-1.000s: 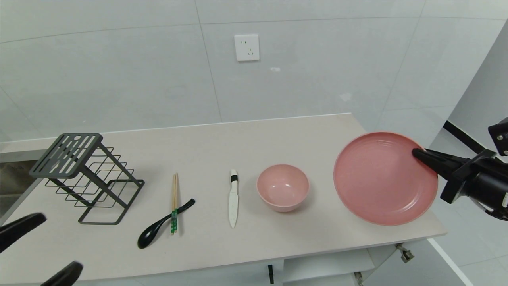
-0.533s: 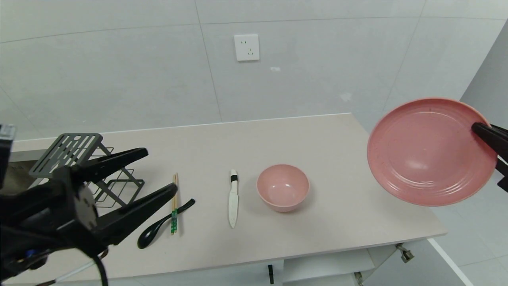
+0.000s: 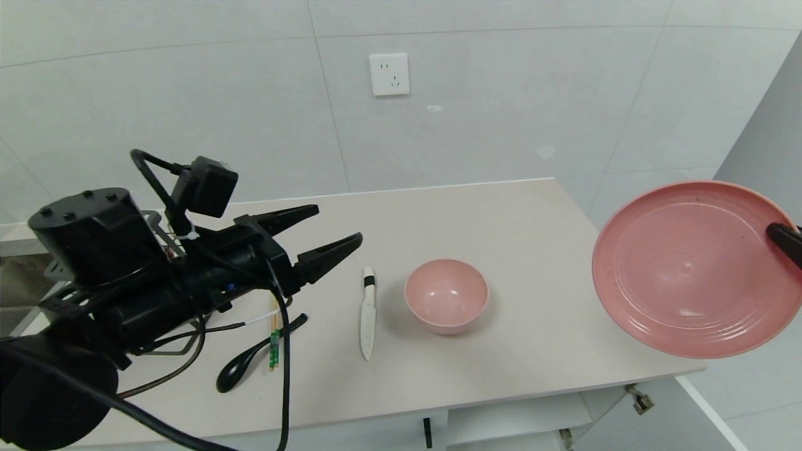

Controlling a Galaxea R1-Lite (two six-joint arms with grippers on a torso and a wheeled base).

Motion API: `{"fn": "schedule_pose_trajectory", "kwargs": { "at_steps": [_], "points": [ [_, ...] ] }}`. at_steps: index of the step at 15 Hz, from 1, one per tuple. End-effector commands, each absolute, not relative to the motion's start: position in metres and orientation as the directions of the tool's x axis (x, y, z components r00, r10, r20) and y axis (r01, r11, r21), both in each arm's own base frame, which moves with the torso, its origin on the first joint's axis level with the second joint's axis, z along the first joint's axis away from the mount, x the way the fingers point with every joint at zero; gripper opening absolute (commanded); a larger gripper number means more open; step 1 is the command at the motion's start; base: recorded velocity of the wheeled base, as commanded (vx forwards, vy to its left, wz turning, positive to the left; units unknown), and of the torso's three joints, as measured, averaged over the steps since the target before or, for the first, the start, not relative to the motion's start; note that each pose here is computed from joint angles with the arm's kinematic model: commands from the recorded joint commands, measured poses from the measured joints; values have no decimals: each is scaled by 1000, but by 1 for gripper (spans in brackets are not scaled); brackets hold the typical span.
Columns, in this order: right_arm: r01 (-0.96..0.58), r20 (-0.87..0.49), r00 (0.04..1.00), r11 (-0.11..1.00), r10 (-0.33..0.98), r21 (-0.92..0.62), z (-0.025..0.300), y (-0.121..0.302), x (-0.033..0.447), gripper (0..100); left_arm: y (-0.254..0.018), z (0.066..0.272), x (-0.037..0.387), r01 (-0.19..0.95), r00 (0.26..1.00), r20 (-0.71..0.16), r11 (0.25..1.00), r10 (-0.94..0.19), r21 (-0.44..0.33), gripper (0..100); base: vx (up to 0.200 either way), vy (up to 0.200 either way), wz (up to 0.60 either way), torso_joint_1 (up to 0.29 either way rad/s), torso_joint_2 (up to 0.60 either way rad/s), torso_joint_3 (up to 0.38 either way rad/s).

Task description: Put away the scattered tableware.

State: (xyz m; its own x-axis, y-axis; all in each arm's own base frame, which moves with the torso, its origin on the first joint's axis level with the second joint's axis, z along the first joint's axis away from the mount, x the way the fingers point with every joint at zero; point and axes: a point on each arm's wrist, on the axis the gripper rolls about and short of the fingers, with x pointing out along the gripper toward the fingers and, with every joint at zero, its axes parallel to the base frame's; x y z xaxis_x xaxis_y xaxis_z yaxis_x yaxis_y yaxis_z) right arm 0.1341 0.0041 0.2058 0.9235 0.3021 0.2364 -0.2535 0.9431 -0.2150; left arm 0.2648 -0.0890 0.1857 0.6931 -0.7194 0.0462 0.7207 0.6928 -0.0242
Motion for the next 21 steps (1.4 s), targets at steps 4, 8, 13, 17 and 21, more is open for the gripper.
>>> {"fn": "schedule_pose_trajectory", "kwargs": {
  "at_steps": [4, 8, 13, 17, 21],
  "points": [
    [-250, 248, 921, 943, 301, -218, 207, 4, 131, 0, -101, 154, 289, 674, 706, -149, 721, -692, -159, 100, 0, 0, 0, 0, 0, 0],
    [-251, 245, 921, 943, 301, -218, 206, 4, 131, 0, -132, 135, 305, 628, 720, -246, 760, -649, -168, 100, 0, 0, 0, 0, 0, 0],
    [-251, 241, 923, 943, 301, -218, 205, 4, 131, 0, -174, 103, 317, 611, 713, -323, 777, -623, -150, 100, 0, 0, 0, 0, 0, 0],
    [-253, 240, 922, 943, 303, -217, 205, 4, 131, 0, -185, 86, 335, 572, 738, -345, 809, -580, -134, 100, 0, 0, 0, 0, 0, 0],
    [-255, 234, 923, 942, 304, -217, 204, 4, 131, 0, -189, 79, 345, 548, 758, -345, 827, -554, -126, 100, 0, 0, 0, 0, 0, 0]
  ]
}}
